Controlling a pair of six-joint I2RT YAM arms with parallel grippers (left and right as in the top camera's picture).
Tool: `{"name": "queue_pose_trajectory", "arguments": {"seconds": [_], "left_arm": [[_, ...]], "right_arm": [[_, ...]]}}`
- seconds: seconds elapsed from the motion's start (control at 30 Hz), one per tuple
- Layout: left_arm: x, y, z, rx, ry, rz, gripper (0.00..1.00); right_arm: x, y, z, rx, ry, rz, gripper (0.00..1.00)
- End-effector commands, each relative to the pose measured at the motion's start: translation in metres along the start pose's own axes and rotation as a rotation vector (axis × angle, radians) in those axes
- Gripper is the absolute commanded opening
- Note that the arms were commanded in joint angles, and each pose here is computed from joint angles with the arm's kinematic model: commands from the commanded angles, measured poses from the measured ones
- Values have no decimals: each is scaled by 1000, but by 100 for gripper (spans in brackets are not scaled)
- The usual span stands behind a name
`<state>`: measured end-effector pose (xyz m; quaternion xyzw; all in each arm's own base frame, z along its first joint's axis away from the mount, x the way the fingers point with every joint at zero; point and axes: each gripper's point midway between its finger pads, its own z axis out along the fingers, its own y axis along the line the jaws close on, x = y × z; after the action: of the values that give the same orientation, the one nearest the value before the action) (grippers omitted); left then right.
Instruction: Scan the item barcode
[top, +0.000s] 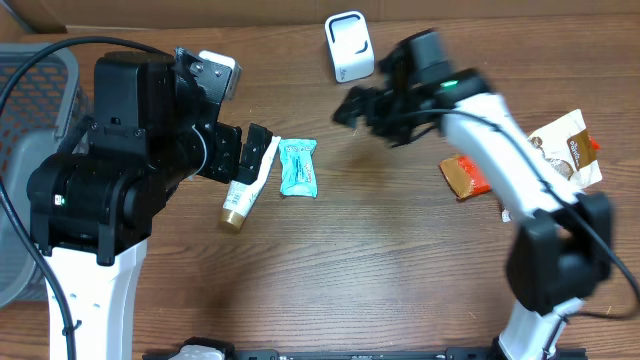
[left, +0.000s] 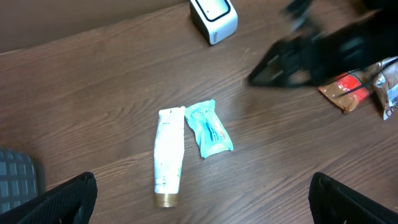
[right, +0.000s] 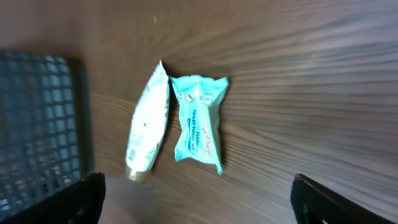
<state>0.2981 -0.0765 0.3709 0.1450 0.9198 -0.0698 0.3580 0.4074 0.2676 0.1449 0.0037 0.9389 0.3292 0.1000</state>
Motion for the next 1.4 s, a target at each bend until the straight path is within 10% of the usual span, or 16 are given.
{"name": "queue_pose_trajectory", "arguments": {"seconds": [0.0,0.63,1.0,1.37], "left_arm": [[0,2,2,-7,6,-15,100],[0,2,2,-7,6,-15,100],[0,2,2,-7,6,-15,100],[0,2,2,-7,6,-15,99]], "right_arm": [[16,-2,48,89,22,44,91],[63,-33,155,234,107,7,63],[64,-58,133,296,180,-37,25],[33,-117,55,681,217,-276,27]]}}
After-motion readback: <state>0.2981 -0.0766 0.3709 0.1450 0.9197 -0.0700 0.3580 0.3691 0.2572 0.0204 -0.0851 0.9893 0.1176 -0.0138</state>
